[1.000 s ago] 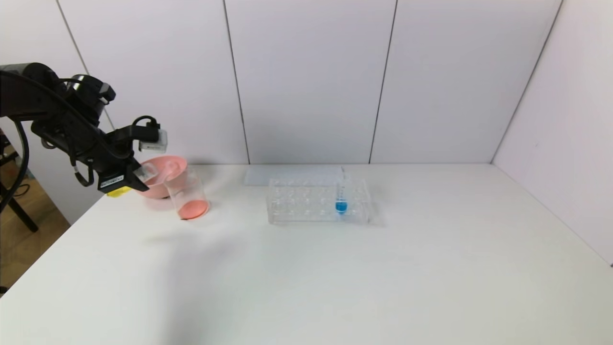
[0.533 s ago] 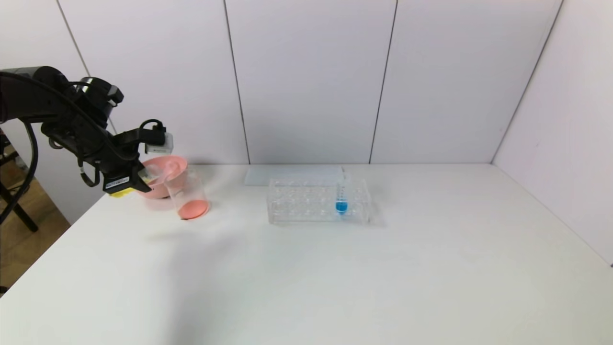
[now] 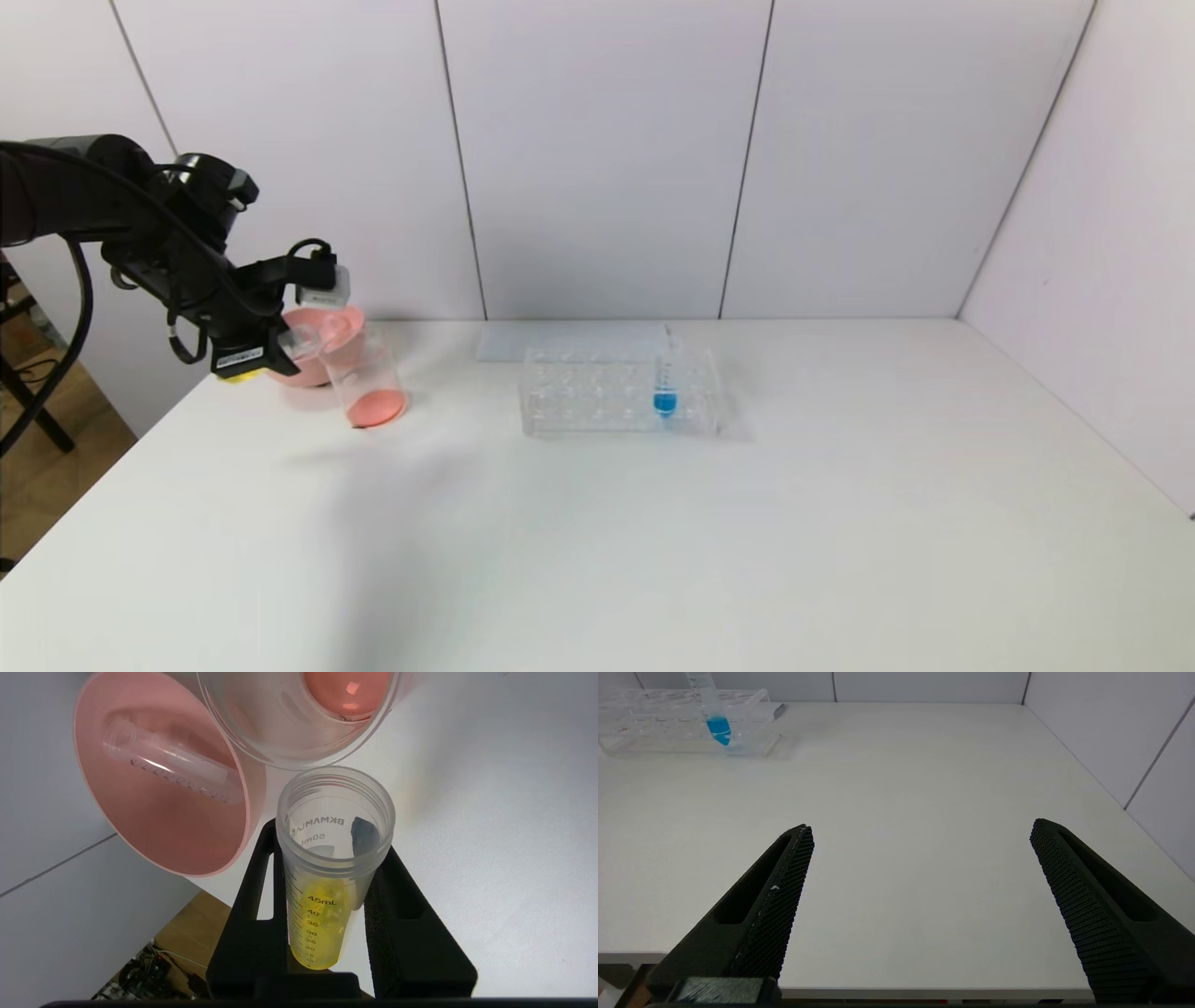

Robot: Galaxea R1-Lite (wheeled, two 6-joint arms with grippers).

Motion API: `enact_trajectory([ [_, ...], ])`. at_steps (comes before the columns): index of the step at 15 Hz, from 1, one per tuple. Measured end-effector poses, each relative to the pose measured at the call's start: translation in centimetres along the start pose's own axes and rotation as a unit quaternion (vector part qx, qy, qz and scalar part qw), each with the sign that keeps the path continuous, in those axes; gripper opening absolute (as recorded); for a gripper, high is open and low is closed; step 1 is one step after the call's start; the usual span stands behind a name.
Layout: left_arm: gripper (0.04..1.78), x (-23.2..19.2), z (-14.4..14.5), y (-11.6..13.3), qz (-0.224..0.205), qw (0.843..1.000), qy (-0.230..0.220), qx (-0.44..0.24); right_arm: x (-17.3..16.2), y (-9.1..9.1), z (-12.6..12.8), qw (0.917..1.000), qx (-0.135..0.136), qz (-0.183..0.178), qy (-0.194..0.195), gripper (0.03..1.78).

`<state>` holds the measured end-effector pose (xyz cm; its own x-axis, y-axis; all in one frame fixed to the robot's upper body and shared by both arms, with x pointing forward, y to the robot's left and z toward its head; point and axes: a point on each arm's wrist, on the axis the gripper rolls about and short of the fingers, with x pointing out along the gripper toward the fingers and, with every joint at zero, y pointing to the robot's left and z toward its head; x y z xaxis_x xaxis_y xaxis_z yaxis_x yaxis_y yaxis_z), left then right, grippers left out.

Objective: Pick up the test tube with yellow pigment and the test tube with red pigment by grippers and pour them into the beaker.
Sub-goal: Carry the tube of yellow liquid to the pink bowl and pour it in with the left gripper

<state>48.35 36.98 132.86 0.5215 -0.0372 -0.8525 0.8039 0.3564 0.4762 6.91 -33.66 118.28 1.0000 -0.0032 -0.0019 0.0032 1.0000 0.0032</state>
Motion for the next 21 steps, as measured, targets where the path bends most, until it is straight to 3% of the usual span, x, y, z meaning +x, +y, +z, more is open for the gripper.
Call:
enact_trajectory([
  [21, 0.47, -0.2, 1.5, -0.3, 0.021, 0.999, 0.028, 0.017, 0.0, 0.0, 0.0, 1.0, 0.0, 0.0, 0.0, 1.7],
])
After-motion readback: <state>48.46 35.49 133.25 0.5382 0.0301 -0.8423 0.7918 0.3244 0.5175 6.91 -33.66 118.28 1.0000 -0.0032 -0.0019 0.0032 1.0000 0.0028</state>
